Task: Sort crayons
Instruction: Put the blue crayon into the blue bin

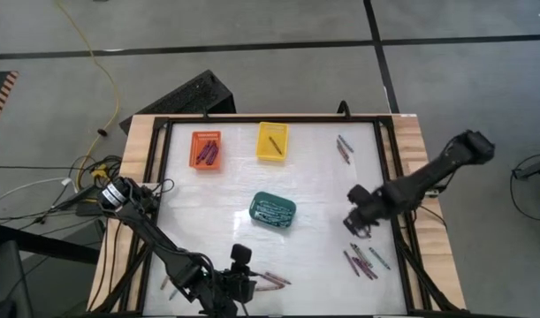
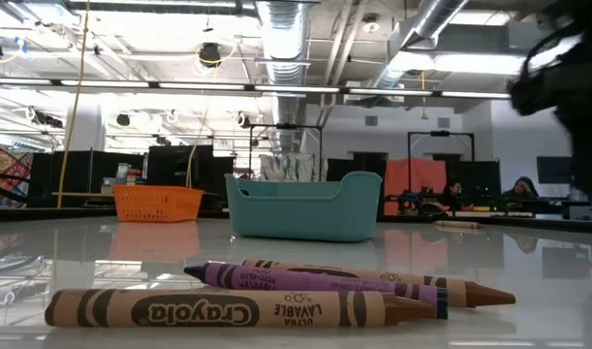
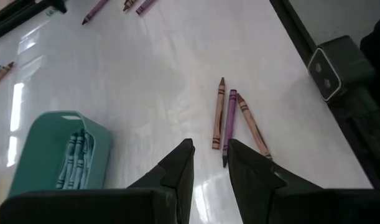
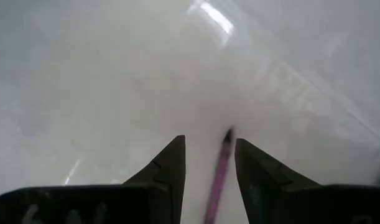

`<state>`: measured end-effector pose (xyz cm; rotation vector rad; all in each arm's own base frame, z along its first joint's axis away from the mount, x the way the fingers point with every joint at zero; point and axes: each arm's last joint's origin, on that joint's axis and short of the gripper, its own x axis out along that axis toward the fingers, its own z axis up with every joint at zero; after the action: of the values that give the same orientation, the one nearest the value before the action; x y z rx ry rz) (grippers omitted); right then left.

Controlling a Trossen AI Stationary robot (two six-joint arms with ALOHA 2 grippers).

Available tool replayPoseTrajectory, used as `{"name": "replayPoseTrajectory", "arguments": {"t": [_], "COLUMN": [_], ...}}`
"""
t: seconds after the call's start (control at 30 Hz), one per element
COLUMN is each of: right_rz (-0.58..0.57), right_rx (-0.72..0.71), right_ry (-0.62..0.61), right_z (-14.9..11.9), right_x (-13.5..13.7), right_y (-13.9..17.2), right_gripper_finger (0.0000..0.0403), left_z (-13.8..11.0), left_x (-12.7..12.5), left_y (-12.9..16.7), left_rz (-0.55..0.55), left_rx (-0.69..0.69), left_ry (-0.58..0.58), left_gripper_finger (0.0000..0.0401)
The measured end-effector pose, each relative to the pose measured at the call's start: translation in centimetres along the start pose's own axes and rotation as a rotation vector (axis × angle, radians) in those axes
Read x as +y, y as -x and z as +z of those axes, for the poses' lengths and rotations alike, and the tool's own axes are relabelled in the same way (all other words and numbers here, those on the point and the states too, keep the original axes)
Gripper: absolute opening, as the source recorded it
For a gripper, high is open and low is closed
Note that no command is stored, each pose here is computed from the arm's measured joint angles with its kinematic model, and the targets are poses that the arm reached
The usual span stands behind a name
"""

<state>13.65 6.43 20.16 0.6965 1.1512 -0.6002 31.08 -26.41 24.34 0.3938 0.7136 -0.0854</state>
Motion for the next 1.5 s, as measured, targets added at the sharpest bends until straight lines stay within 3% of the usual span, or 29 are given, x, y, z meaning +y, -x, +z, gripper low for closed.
{"name": "replayPoseTrajectory", "arguments": {"t": [0.3, 0.67, 0.77, 0.9, 1.07, 1.3, 1.5], "right_rz": [-0.059, -0.043, -0.005, -0.018, -0.114, -0.259, -0.266], "right_rx": [-0.025, -0.231, -0.252, -0.173, 0.014, 0.190, 0.304], "right_ry": [-0.026, -0.122, -0.035, 0.116, 0.270, 0.422, 0.472], "right_z": [-4.5, -5.7, -5.7, -5.2, -3.7, 0.1, 4.1], "right_x": [-0.7, 0.8, 1.9, 2.7, 1.6, 0.0, -0.8], "right_y": [1.1, -0.4, -1.0, -1.7, -1.4, 1.2, 1.6], "right_gripper_finger": [0.0134, 0.0123, 0.0122, 0.0122, 0.0123, 0.0123, 0.0123], "left_z": [0.1, 0.1, 0.1, 0.2, 0.3, 0.7, 1.0], "left_x": [0.6, 0.7, 0.7, 0.8, 0.9, 1.2, 2.2], "left_y": [-0.4, -0.5, -0.5, -0.5, -0.6, -0.8, -1.5], "left_rz": [0.008, 0.008, 0.008, 0.010, -0.011, -0.020, -0.012], "left_rx": [0.005, 0.003, 0.003, 0.003, 0.000, -0.035, -0.039], "left_ry": [0.006, -0.017, -0.017, -0.018, -0.006, 0.022, 0.056], "left_gripper_finger": [0.0087, 0.0087, 0.0087, 0.0087, 0.0087, 0.0087, 0.0087]}}
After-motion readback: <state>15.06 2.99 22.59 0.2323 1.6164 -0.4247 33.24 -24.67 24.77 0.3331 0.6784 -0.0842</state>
